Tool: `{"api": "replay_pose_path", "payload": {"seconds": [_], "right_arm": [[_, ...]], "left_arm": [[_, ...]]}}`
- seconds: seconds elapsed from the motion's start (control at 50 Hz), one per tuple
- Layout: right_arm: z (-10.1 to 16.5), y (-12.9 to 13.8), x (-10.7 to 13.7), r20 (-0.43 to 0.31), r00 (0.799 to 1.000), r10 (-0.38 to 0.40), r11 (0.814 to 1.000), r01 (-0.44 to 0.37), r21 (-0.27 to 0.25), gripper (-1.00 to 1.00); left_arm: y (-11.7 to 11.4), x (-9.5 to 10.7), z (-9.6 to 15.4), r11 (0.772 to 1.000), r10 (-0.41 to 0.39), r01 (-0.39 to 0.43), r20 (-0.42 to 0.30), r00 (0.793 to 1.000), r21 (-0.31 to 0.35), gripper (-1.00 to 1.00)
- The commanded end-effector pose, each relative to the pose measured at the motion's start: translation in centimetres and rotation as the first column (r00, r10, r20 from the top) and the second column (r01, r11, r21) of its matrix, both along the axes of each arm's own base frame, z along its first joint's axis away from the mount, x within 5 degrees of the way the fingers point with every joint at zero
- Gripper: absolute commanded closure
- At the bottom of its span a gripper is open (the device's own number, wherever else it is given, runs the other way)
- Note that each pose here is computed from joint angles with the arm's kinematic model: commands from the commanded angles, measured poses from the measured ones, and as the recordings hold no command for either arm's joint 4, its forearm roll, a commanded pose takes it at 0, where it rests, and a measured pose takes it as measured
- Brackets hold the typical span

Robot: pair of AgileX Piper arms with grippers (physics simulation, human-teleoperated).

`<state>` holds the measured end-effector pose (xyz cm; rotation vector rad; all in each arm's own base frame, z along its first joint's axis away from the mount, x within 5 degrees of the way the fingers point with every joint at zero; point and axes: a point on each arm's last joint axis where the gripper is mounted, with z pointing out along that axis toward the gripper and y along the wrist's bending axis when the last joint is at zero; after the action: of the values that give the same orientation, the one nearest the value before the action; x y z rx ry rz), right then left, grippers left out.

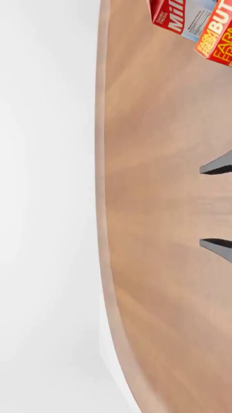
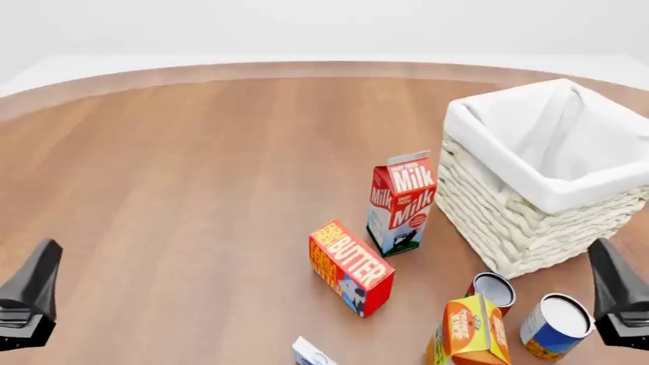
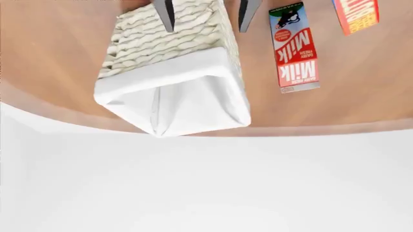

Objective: Pick up the cream cheese box and the butter, and put them in the basket.

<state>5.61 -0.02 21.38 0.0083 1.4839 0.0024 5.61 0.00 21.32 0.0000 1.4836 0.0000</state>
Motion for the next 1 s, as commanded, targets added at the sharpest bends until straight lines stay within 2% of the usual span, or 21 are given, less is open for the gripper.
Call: {"api": "replay_pose_path", "payload": {"seconds": [0.02,0.1,0.24,0.28,0.34,0.4,0.44,0.48,0.52,0.6,0.62,0.66,0.7,0.74,0.76,0.78,0.82,0.86,0.96,0.98,1.0], "right_arm": [[0.1,0.0,0.0,0.003,1.000,-0.008,1.000,0.008,0.007,-1.00],[0.1,-0.1,0.0,0.009,1.000,-0.010,1.000,0.010,0.004,-1.00],[4.4,0.1,0.0,-0.011,1.000,0.022,1.000,-0.023,-0.012,-1.00],[4.1,0.3,0.9,-0.049,0.998,0.044,0.995,-0.048,-0.088,-1.00],[5.8,0.4,1.0,-0.047,0.998,0.051,0.995,-0.055,-0.082,-1.00],[6.5,0.8,1.1,-0.054,0.992,0.112,0.987,-0.117,-0.107,-1.00],[7.1,1.2,1.8,-0.085,0.985,0.149,0.984,-0.156,-0.084,-1.00],[7.6,1.5,2.3,-0.095,0.980,0.177,0.979,-0.186,-0.088,-1.00],[8.7,1.9,3.1,-0.116,0.971,0.211,0.975,-0.217,-0.046,-1.00],[8.7,1.9,3.1,-0.116,0.971,0.211,0.975,-0.217,-0.046,-1.00],[8.4,3.2,4.9,-0.178,0.944,0.277,0.949,-0.298,-0.103,-1.00],[9.0,3.6,5.3,-0.191,0.933,0.305,0.940,-0.327,-0.099,-1.00],[9.9,4.1,5.7,-0.209,0.919,0.334,0.934,-0.352,-0.055,-1.00],[11.6,4.7,6.4,-0.225,0.906,0.357,0.933,-0.357,0.045,-1.00],[11.7,4.7,6.5,-0.226,0.906,0.357,0.933,-0.357,0.045,-1.00],[12.6,5.3,6.6,-0.233,0.890,0.393,0.919,-0.388,0.068,-1.00],[13.4,5.8,6.7,-0.236,0.874,0.425,0.905,-0.418,0.085,-1.00],[13.9,5.9,6.8,-0.232,0.875,0.424,0.905,-0.421,0.064,-1.00],[14.6,7.4,7.6,-0.261,0.835,0.485,0.875,-0.469,0.123,-1.00],[14.5,8.8,8.4,-0.302,0.796,0.525,0.851,-0.492,0.183,-1.00],[14.5,9.2,8.5,-0.310,0.784,0.538,0.843,-0.498,0.202,-1.00]], "left_arm": [[0.0,0.0,0.0,1.000,0.000,0.000,0.000,1.000,0.000,-1.00],[0.0,0.0,0.0,1.000,0.000,0.000,0.000,1.000,0.000,-1.00],[0.0,0.0,0.0,1.000,0.000,0.000,0.000,1.000,0.000,-1.00],[0.0,0.0,0.0,1.000,0.000,0.000,0.000,1.000,0.000,-1.00],[0.0,0.0,0.0,1.000,0.000,0.000,0.000,1.000,0.000,-1.00],[0.0,0.0,0.0,1.000,0.000,0.000,0.000,1.000,0.000,-1.00],[0.0,0.0,0.0,1.000,0.000,0.000,0.000,1.000,0.000,-1.00],[0.0,0.0,0.0,1.000,0.000,0.000,0.000,1.000,0.000,-1.00],[0.0,0.0,0.0,1.000,0.000,0.000,0.000,1.000,0.000,-1.00],[0.0,0.0,0.0,1.000,0.000,0.000,0.000,1.000,0.000,-1.00],[0.0,0.0,0.0,1.000,0.000,0.000,0.000,1.000,0.000,-1.00],[0.0,0.0,0.0,1.000,0.000,0.000,0.000,1.000,0.000,-1.00],[0.0,0.0,0.0,1.000,0.000,0.000,0.000,1.000,0.000,-1.00],[0.0,0.0,0.0,1.000,0.000,0.000,0.000,1.000,0.000,-1.00],[0.0,0.0,0.0,1.000,0.000,0.000,0.000,1.000,0.000,-1.00],[0.0,0.0,0.0,1.000,0.000,0.000,0.000,1.000,0.000,-1.00],[0.0,0.0,0.0,1.000,0.000,0.000,0.000,1.000,0.000,-1.00],[0.0,0.0,0.0,1.000,0.000,0.000,0.000,1.000,0.000,-1.00],[0.0,0.0,0.0,1.000,0.000,0.000,0.000,1.000,0.000,-1.00],[0.0,0.0,0.0,1.000,0.000,0.000,0.000,1.000,0.000,-1.00],[0.0,0.0,0.0,1.000,0.000,0.000,0.000,1.000,0.000,-1.00]]}}
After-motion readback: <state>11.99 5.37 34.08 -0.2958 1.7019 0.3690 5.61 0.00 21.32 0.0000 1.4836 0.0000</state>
